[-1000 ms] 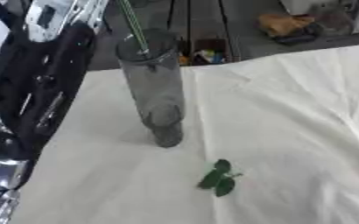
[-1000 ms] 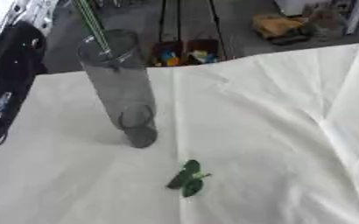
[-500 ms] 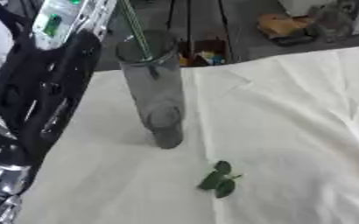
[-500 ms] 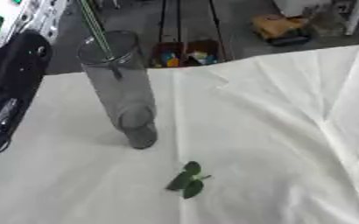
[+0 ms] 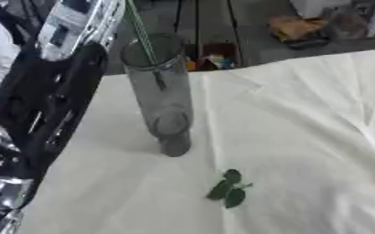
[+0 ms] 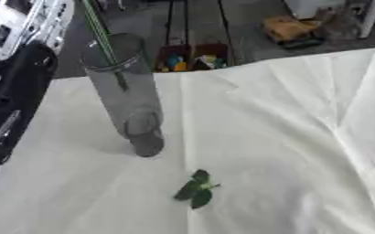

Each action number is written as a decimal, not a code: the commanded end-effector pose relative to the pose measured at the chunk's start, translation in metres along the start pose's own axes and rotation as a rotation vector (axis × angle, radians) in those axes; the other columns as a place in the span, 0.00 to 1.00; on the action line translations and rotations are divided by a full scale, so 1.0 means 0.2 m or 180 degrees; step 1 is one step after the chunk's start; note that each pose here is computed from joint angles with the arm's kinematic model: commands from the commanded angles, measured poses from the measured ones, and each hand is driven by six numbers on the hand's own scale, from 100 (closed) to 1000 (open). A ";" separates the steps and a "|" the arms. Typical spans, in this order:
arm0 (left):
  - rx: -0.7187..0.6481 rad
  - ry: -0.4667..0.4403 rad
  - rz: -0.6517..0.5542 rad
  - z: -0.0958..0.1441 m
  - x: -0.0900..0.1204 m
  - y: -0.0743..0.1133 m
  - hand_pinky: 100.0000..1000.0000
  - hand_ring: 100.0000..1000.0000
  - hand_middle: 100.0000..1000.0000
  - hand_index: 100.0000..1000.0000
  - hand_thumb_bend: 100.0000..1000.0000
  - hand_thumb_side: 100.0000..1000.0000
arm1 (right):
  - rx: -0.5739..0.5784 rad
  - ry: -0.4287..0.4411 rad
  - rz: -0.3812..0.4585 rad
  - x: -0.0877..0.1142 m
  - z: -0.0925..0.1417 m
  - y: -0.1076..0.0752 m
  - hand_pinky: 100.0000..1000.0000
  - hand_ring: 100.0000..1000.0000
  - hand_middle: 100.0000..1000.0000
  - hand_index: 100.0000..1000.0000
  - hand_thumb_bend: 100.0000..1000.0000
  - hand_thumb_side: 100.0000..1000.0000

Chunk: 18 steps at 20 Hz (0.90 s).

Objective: Arrange flowers into the vase.

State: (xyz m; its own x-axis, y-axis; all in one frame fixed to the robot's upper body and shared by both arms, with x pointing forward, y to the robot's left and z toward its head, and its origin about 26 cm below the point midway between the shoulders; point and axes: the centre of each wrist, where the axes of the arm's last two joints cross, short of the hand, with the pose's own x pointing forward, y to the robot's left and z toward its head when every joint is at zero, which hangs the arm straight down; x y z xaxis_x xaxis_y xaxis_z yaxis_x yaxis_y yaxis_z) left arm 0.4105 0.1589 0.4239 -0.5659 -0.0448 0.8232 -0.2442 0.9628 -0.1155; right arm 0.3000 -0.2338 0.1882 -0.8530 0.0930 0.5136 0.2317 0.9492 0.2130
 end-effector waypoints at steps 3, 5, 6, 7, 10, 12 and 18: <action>0.0191 0.0053 -0.0162 -0.01 0.05 0.01 0.00 0.00 0.00 0.00 0.00 0.61 | -0.0014 -0.0060 -0.0032 0.02 -0.03 0.00 0.64 0.67 0.47 0.74 0.00 1.00; 0.0196 0.0063 -0.0176 -0.01 0.04 0.01 0.00 0.00 0.00 0.00 0.00 0.63 | -0.0017 -0.0063 -0.0034 0.02 -0.03 0.00 0.64 0.67 0.47 0.74 0.00 1.00; 0.0184 0.0074 -0.0186 -0.01 0.03 0.01 0.00 0.00 0.00 0.00 0.00 0.65 | -0.0018 -0.0062 -0.0036 0.02 -0.03 0.00 0.64 0.67 0.47 0.74 0.00 1.00; 0.0171 0.0082 -0.0197 -0.01 0.03 0.01 0.00 0.00 0.00 0.00 0.00 0.67 | -0.0019 -0.0061 -0.0038 0.02 -0.03 0.01 0.64 0.67 0.47 0.74 0.00 1.00; 0.0150 0.0109 -0.0213 -0.01 0.02 0.01 0.00 0.00 0.00 0.00 0.00 0.70 | -0.0019 -0.0064 -0.0043 0.02 -0.03 0.01 0.64 0.67 0.47 0.74 0.00 1.00; 0.0145 0.0129 -0.0216 -0.01 0.01 0.01 0.00 0.00 0.00 0.00 0.00 0.73 | -0.0022 -0.0064 -0.0044 0.02 -0.03 0.01 0.64 0.67 0.47 0.74 0.00 1.00; 0.0143 0.0161 -0.0274 -0.01 0.00 0.01 0.00 0.03 0.00 0.00 0.00 0.75 | -0.0030 -0.0058 -0.0042 0.02 -0.03 0.01 0.64 0.67 0.47 0.74 0.00 1.00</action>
State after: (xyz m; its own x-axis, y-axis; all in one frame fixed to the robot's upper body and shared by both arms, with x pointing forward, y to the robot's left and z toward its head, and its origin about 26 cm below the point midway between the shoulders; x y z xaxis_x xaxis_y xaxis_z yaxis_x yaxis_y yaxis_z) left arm 0.4166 0.1611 0.4135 -0.5233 -0.0793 0.8485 -0.2568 0.9641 -0.0682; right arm 0.3001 -0.2325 0.1881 -0.8526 0.0866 0.5154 0.2297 0.9479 0.2207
